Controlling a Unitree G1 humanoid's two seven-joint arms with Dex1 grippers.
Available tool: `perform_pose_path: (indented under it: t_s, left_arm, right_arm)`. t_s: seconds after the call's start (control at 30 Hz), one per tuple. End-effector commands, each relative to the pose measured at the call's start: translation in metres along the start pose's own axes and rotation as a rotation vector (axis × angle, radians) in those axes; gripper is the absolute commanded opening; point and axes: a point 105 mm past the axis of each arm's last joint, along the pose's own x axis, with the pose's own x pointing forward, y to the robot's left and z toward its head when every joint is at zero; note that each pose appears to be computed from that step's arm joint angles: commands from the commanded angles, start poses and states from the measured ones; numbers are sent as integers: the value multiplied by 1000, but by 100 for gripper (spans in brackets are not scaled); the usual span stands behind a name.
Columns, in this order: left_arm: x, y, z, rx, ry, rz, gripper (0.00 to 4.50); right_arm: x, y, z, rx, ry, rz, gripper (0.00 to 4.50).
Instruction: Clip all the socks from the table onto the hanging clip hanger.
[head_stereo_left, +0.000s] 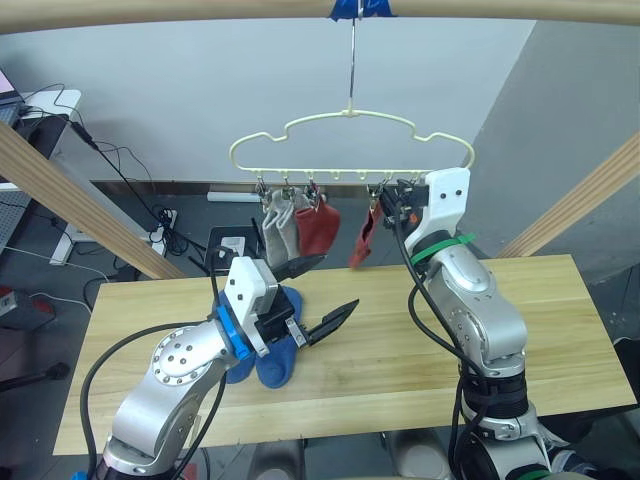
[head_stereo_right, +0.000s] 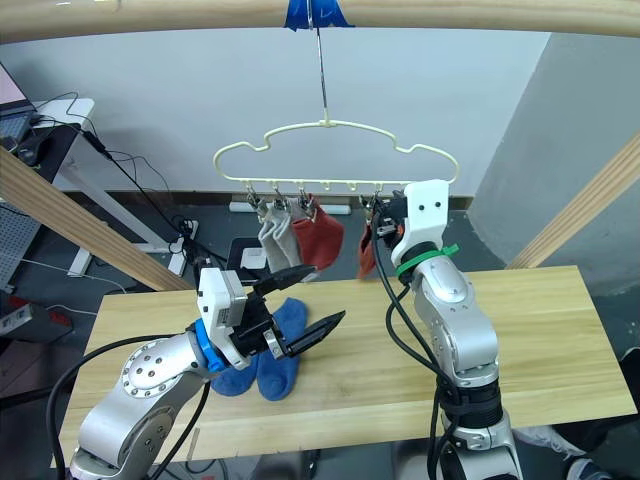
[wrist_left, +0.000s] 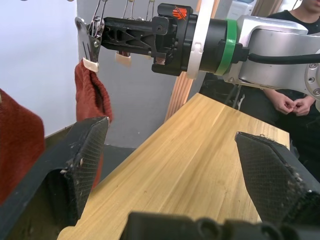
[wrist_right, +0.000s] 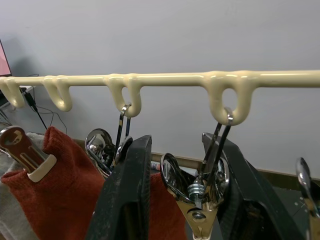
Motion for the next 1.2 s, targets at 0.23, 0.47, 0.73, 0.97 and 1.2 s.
perform_pose_path:
  t_s: [0.23,0.47,0.73,0.97,1.2]
  left_arm:
    - [0,-7,7,22,-32,-16,450]
    - [4,-7,9,23,-39,-24,450]
    - [5,-8,12,24,-40,-28,450]
    - [5,-9,12,24,-37,-29,450]
    - [5,-9,11,24,-35,-33,450]
  right_arm:
    - [-12,-6,14,-32,-41,-23,166]
    - [-18,-2,12,-13,-26,-35,166]
    - [-22,-6,16,-27,-39,-59,166]
    - [-20,-5,23,-38,-66,-55,166]
    - [-21,-4,27,-38,-83,-54,166]
